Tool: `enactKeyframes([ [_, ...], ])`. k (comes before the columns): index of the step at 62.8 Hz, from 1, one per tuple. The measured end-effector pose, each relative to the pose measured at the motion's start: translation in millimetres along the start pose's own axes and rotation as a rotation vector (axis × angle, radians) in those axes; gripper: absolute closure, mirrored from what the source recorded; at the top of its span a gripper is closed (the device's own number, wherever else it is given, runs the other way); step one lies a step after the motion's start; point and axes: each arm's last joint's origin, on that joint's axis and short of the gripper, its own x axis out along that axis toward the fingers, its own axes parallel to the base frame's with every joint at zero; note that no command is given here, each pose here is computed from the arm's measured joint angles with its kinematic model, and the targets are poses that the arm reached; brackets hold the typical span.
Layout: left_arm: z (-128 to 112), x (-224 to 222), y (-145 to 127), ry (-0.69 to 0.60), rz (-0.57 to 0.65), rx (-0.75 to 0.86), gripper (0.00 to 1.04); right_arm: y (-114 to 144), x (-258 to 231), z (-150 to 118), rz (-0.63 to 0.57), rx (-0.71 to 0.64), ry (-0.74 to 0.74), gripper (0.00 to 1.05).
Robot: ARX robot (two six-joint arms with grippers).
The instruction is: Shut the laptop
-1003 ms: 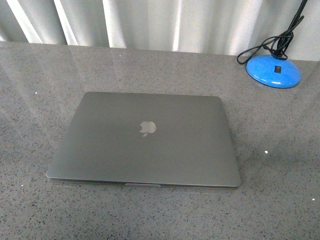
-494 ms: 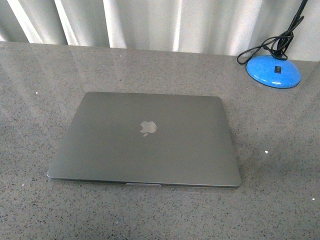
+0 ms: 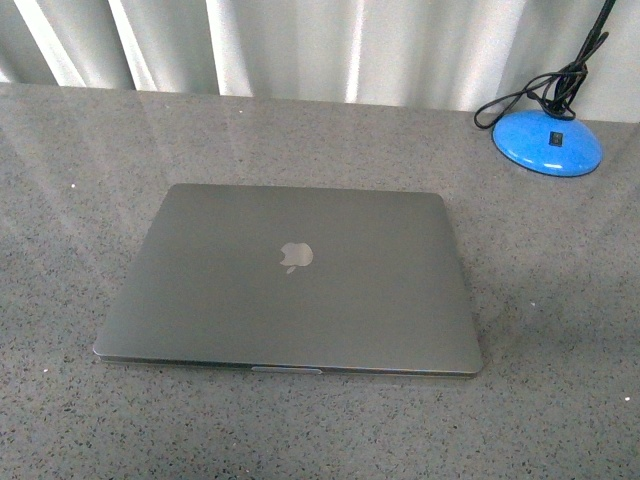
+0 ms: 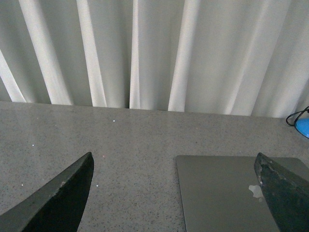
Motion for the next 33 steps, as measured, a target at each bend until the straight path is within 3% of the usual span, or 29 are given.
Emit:
enactKeyframes([
  [33,0.0,0.0,0.0,0.0,0.0,0.0,0.07,0.0,0.0,0.0,0.0,0.0,0.0,0.1],
])
